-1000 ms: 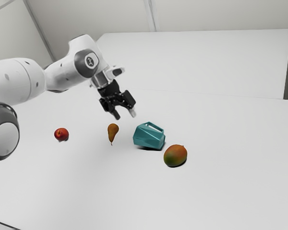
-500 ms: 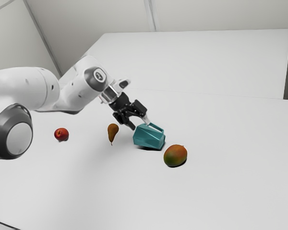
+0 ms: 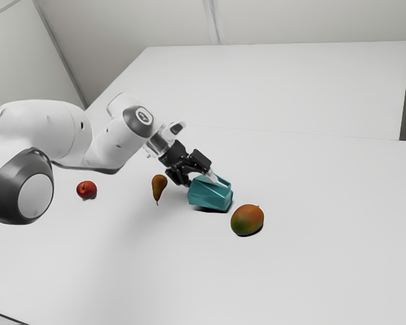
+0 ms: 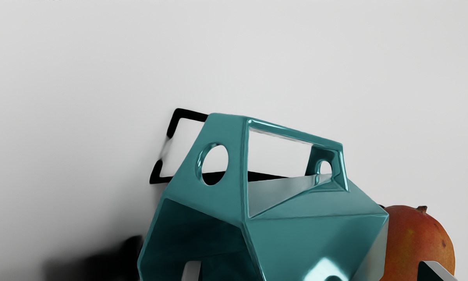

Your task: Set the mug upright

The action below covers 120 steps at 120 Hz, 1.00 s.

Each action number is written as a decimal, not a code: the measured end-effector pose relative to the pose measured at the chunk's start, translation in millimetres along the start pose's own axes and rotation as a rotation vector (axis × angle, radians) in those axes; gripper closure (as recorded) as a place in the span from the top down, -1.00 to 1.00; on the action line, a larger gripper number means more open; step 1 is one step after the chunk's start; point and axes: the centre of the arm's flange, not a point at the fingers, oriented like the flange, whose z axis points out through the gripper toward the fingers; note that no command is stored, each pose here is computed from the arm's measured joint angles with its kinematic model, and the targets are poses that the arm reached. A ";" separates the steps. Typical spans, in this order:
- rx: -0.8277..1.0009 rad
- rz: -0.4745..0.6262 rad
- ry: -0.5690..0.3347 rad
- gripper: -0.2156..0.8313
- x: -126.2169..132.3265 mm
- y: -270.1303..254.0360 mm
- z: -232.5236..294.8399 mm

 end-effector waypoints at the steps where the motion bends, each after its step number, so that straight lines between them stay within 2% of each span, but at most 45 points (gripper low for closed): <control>1: -0.001 0.000 0.001 0.59 0.0 0.0 0.0; 109: -0.161 -0.034 0.052 0.59 -18.2 -26.0 4.1; 120: -0.165 -0.028 0.054 0.53 -18.3 -25.9 4.3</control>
